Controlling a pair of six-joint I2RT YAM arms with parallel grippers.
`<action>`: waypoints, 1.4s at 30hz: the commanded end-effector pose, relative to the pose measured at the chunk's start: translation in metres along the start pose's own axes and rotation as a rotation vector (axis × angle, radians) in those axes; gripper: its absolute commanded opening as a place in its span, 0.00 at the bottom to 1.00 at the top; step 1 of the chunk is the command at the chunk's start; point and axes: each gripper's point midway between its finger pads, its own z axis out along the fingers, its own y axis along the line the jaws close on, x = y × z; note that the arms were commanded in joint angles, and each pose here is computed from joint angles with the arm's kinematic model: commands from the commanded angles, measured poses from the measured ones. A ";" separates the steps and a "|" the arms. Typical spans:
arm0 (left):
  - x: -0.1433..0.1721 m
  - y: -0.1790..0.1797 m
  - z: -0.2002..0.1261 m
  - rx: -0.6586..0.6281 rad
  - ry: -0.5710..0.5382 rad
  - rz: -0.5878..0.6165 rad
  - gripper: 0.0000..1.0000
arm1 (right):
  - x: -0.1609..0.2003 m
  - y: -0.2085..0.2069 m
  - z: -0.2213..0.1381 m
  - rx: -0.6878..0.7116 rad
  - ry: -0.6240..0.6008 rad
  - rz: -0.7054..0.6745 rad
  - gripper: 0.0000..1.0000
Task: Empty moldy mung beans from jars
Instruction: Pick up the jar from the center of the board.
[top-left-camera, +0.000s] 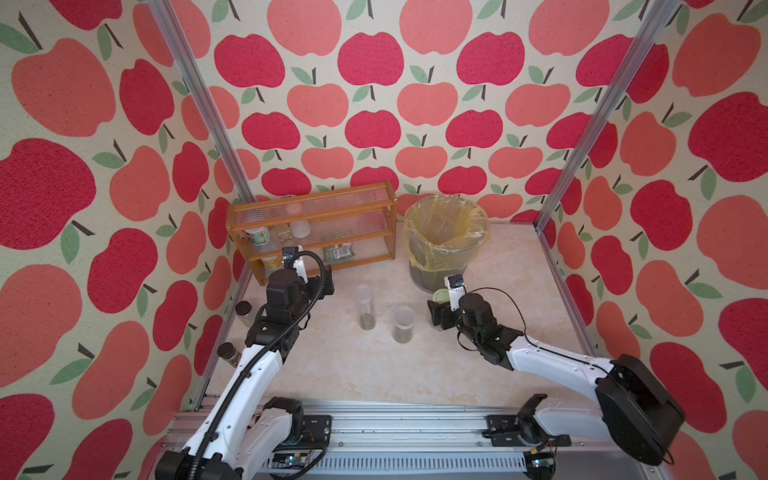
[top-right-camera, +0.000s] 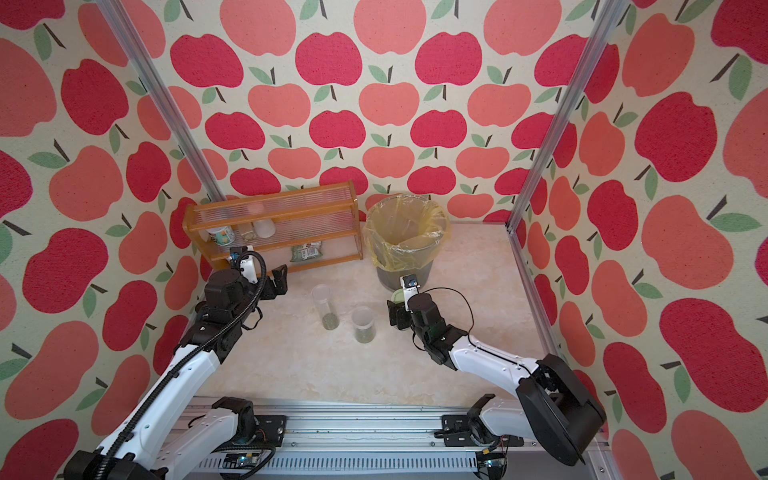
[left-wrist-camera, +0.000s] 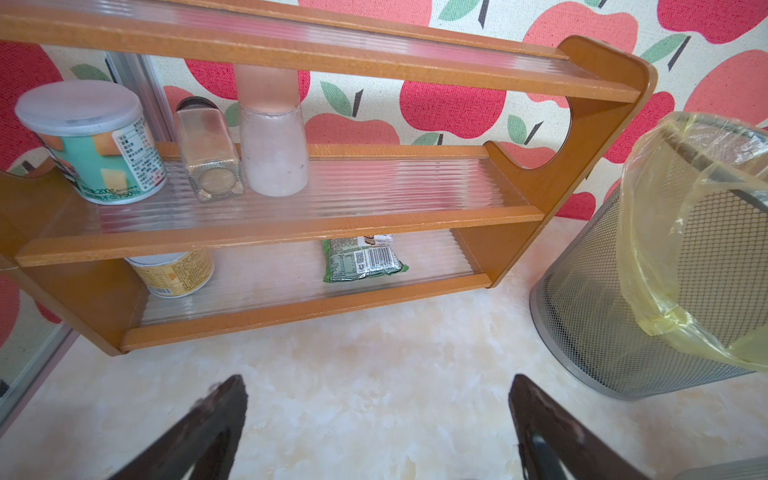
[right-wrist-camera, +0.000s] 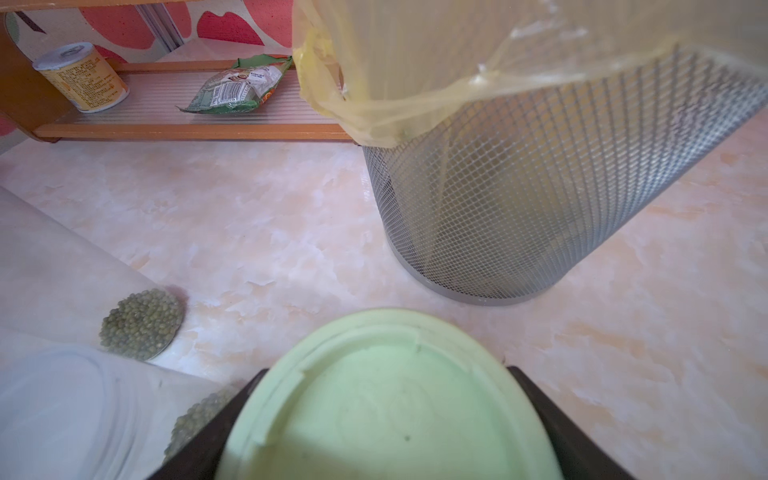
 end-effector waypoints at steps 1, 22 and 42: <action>-0.018 0.010 0.004 -0.069 -0.012 0.025 1.00 | -0.024 0.001 -0.012 0.008 -0.032 0.040 0.54; -0.042 -0.018 0.008 0.075 -0.048 0.014 1.00 | -0.098 0.027 -0.033 -0.108 -0.059 0.087 0.51; -0.055 -0.102 -0.043 0.445 -0.152 0.213 1.00 | -0.208 0.035 -0.065 -0.364 -0.188 0.349 0.48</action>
